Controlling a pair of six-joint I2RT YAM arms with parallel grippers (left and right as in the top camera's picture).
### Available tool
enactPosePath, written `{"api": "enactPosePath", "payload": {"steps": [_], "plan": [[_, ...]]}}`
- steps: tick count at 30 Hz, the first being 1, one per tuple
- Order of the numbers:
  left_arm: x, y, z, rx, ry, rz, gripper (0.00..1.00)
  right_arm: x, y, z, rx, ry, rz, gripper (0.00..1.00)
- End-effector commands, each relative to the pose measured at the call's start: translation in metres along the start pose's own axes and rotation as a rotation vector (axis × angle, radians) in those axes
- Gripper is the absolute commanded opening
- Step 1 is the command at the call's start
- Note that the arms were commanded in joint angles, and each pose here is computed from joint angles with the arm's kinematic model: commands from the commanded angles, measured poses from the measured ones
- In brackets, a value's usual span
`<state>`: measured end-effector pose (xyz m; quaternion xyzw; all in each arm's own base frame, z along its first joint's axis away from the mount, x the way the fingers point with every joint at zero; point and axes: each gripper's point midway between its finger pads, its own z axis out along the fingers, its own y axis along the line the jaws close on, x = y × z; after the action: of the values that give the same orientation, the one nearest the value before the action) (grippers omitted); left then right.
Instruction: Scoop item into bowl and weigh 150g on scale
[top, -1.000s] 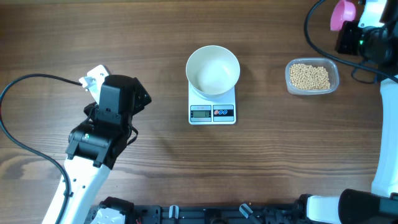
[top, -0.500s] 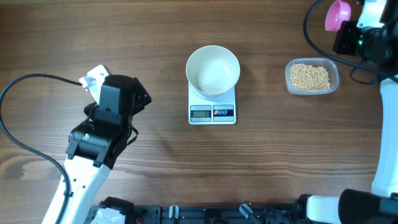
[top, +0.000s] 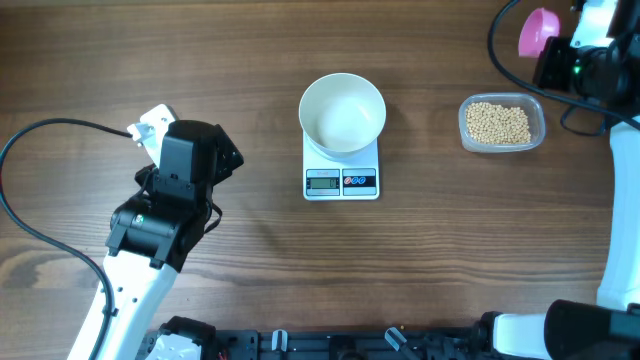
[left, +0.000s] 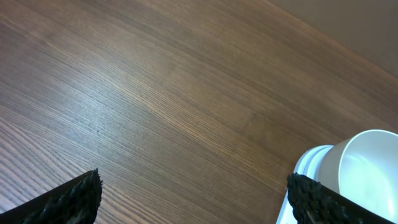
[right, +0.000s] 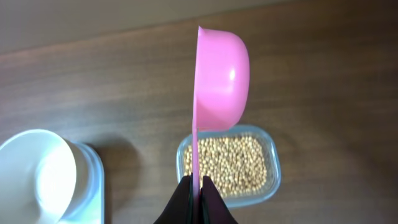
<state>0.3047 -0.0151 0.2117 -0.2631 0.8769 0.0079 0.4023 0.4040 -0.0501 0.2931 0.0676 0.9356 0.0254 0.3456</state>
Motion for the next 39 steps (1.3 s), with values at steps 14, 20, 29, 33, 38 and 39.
{"api": "enactPosePath", "payload": {"steps": [14,20,29,33,38,39], "plan": [[0.013,-0.016,0.0,0.092,0.08,0.0,1.0,0.021,-0.002,0.002,0.008,0.096,0.023,0.04],[0.056,-0.063,-0.021,0.447,0.269,0.369,1.0,0.024,-0.002,0.001,0.008,0.109,0.026,0.04],[0.077,-0.057,-0.032,0.588,0.375,0.517,1.0,0.024,-0.002,0.002,0.008,0.108,0.027,0.04],[0.086,-0.051,-0.036,0.615,0.4,0.599,1.0,0.022,-0.002,0.002,0.008,0.103,0.026,0.04],[0.087,-0.053,-0.038,0.632,0.406,0.594,1.0,0.023,-0.002,0.002,0.008,0.104,0.026,0.04],[0.087,-0.054,-0.038,0.635,0.406,0.588,1.0,0.023,-0.002,0.002,0.008,0.104,0.026,0.04]]}}
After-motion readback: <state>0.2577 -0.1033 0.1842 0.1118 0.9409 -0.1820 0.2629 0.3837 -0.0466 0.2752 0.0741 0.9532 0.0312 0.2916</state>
